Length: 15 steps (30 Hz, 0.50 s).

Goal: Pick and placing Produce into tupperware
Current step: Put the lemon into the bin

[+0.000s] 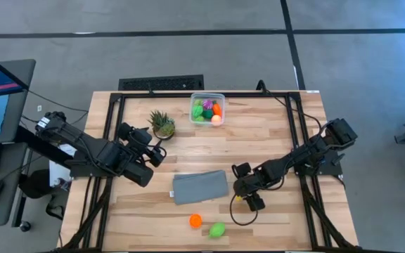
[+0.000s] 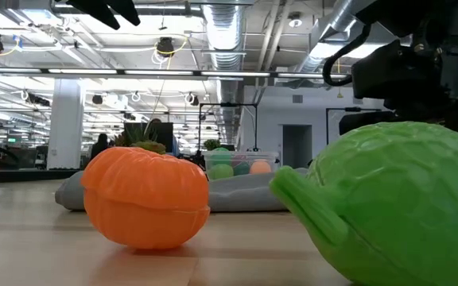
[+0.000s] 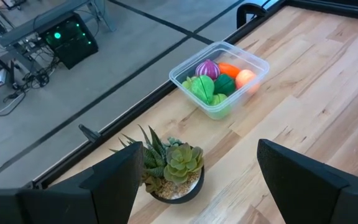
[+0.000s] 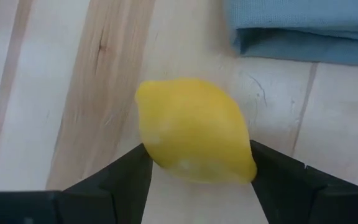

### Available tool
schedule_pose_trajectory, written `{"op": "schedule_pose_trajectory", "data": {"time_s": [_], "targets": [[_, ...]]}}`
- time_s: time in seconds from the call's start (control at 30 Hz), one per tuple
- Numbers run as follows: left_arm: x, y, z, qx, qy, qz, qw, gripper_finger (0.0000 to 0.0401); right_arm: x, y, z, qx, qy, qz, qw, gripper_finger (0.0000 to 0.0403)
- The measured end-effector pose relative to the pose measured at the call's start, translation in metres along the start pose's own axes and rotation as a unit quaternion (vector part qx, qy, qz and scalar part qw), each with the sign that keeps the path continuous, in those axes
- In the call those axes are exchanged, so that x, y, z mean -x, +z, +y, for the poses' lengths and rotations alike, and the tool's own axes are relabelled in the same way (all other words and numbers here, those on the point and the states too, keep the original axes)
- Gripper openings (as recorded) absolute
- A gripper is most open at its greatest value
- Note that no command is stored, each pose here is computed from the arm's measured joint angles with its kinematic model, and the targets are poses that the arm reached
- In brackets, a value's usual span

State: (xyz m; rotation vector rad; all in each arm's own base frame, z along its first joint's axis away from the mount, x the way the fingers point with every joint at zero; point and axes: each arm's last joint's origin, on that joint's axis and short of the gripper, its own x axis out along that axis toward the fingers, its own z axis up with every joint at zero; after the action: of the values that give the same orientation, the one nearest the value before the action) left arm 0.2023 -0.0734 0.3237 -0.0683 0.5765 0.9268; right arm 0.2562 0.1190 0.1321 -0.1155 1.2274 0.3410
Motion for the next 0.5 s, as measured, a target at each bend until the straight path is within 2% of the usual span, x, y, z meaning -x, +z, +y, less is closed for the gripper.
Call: {"op": "schedule_pose_trajectory", "data": {"time_s": [0.23,0.5], "targets": [[0.0,0.0,0.0,0.0,0.0,0.0,1.0,0.0306,0.0001,0.0009,0.003,0.036,0.048,-0.002,0.998,0.0276],[0.0002,-0.0004,-0.0002,0.0,-0.003,0.005,1.0,0.0306,0.0004,0.002,-0.0025,0.044,0.05,-0.005,0.998,0.0276]]}}
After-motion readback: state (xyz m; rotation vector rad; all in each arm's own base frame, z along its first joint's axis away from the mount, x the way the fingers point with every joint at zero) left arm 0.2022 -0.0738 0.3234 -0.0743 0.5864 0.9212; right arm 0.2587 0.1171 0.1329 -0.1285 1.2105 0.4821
